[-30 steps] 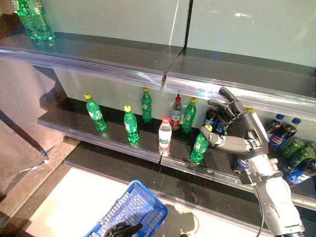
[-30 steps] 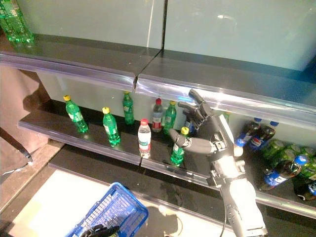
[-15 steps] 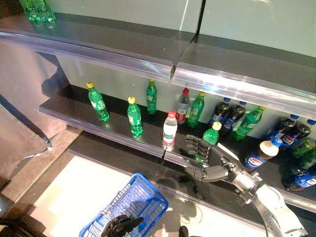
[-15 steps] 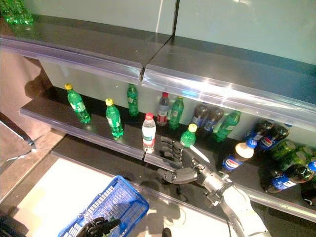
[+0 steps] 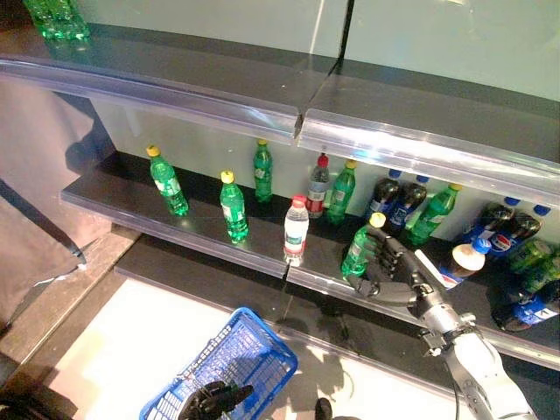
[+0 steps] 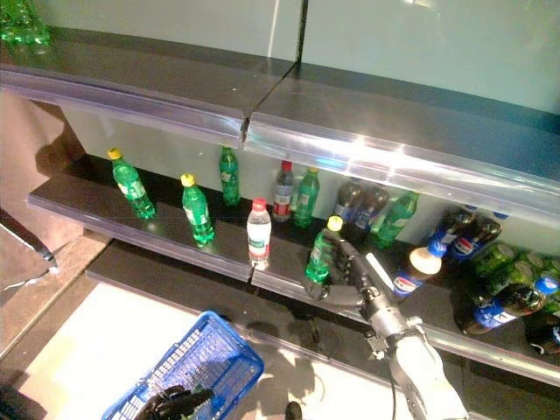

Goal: Pick up the drink and place into the basket.

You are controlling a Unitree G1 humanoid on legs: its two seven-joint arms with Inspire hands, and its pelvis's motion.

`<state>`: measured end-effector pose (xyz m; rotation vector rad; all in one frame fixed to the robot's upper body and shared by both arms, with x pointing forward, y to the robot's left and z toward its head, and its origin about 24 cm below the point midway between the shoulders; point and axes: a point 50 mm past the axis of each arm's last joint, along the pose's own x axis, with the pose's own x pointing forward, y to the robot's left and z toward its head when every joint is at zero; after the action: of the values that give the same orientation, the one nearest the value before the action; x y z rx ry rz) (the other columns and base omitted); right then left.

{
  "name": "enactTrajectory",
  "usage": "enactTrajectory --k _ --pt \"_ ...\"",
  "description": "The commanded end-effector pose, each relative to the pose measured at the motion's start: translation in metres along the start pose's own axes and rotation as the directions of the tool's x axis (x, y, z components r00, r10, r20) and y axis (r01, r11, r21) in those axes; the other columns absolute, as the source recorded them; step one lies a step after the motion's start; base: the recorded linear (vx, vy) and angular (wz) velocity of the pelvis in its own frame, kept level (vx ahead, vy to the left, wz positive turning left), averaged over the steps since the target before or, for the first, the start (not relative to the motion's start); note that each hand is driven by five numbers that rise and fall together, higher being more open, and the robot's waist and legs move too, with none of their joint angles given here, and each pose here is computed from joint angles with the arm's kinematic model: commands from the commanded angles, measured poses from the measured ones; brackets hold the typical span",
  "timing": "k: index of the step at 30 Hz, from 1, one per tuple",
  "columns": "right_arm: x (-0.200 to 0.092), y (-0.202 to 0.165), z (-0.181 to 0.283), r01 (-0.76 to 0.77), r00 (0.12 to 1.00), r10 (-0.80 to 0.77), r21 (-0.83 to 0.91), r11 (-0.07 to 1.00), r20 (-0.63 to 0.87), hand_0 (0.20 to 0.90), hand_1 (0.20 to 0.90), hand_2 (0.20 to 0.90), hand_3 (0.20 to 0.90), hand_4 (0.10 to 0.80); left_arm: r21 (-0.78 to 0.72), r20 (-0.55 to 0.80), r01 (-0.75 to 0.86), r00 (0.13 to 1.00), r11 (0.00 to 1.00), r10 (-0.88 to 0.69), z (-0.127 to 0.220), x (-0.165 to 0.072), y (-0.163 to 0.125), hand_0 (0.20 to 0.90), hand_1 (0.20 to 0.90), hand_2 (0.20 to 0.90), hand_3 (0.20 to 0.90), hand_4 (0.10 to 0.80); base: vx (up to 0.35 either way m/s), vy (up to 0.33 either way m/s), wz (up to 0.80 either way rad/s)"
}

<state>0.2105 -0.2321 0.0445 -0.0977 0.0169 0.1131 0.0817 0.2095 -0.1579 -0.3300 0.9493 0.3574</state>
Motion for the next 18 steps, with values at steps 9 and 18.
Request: enactTrajectory --k 9,18 --pt "0.012 -0.015 0.055 0.161 0.924 -0.166 0.043 0.986 0.343 0.9 0.9 0.9 0.9 0.8 0.09 0.019 -0.074 0.997 0.993 0.072 -0.008 -0.013 0.034 0.3 0.3 0.3 0.2 0.1 0.0 0.0 0.0" --pt "0.01 -0.019 0.051 0.293 0.883 -0.317 0.121 0.948 0.347 0.9 0.9 0.9 0.9 0.8 0.088 0.016 -0.074 0.997 0.993 0.073 -0.008 -0.013 0.032 0.3 0.3 0.3 0.2 0.1 0.004 0.002 0.0"
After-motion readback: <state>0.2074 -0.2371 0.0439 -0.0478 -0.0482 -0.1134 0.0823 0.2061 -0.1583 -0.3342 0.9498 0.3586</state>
